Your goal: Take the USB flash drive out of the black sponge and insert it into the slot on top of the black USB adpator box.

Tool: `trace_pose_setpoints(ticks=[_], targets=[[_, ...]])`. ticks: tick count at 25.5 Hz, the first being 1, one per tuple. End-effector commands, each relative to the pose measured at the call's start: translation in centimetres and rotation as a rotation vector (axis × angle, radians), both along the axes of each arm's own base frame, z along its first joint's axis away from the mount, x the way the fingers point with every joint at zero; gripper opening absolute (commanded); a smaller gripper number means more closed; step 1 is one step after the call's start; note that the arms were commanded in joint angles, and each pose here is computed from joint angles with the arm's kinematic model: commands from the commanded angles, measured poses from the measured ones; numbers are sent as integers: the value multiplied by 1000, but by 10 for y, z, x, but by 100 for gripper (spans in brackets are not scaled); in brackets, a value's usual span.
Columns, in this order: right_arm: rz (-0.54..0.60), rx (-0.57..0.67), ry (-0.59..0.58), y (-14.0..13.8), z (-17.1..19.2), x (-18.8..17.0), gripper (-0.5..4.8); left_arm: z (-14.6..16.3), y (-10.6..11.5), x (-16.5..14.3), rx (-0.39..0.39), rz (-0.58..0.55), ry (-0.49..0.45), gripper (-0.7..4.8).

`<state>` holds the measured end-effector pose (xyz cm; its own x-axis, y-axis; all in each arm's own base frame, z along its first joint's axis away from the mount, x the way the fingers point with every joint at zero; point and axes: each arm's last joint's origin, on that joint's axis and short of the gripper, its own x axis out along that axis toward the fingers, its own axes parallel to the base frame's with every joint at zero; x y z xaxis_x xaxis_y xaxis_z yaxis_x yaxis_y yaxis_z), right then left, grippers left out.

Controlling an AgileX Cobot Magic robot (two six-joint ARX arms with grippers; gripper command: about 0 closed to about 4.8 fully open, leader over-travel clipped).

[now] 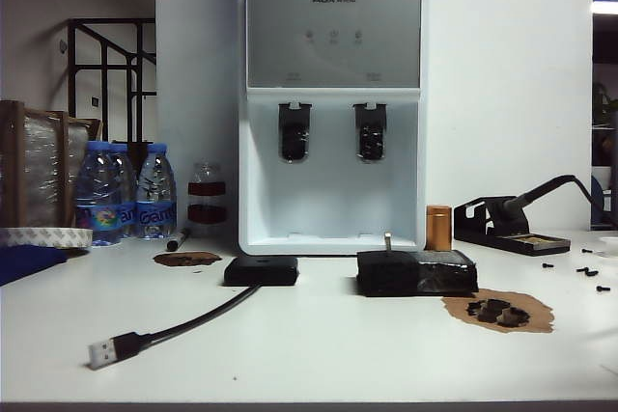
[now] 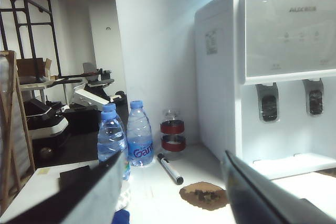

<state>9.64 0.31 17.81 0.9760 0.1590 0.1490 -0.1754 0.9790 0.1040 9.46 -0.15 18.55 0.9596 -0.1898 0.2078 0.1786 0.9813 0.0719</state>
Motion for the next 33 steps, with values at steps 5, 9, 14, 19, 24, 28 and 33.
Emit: trace_pose_setpoints(ticks=[5,9,14,19,24,28,33], targets=[[5,5,-15,0,1,0,3,6,0,-2,9,-3,-63,295],[5,5,-7,0,0,0,3,12,0,-4,11,4,-131,175],[25,51,-75,1,13,-2,3,6,2,-1,-6,54,-60,-5],[29,-46,-249,1,93,-1,3,-20,2,2,-16,68,212,-5],[650,-284,-456,19,174,31,67,-24,3,2,-19,88,254,-5],[929,-241,-413,34,191,47,67,-24,5,3,-28,186,252,-5],[1014,30,-211,49,190,77,57,-25,9,2,-38,304,252,-5]])
